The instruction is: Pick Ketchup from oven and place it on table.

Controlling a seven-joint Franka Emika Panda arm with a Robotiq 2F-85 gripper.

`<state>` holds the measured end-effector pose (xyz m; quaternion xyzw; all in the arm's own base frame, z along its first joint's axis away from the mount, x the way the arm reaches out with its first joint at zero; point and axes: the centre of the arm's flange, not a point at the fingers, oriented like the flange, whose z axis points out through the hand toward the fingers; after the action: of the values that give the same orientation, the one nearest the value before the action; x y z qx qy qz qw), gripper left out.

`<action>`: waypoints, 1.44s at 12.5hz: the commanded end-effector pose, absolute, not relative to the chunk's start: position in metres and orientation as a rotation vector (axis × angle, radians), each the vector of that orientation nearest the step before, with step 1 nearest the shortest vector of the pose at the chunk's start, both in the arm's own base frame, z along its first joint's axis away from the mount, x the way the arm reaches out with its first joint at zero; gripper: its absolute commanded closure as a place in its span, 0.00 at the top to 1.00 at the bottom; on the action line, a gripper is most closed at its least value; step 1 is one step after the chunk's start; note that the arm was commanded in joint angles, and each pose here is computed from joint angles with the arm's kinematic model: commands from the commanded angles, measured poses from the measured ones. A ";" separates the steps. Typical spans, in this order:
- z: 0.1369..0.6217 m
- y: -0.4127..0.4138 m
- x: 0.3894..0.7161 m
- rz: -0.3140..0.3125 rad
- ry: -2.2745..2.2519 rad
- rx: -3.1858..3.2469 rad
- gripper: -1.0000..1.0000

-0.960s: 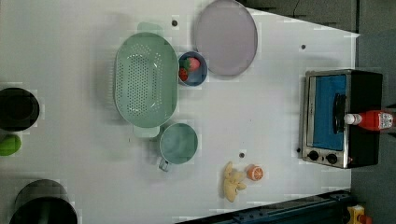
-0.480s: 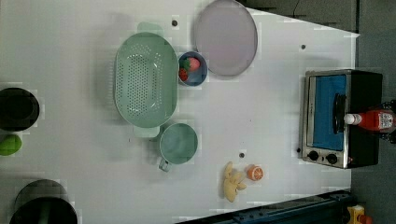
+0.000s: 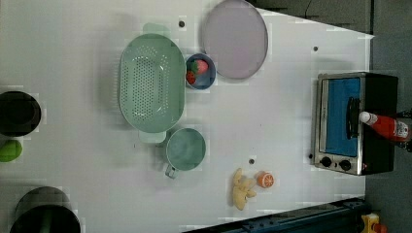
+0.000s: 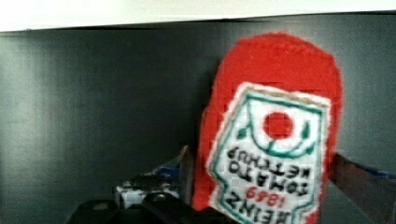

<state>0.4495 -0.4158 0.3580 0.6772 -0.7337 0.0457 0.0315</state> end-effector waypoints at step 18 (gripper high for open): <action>0.599 -0.208 0.546 0.105 -1.674 2.740 0.64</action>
<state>0.5310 -0.2611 0.6100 0.8176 -0.5712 0.0672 -0.0280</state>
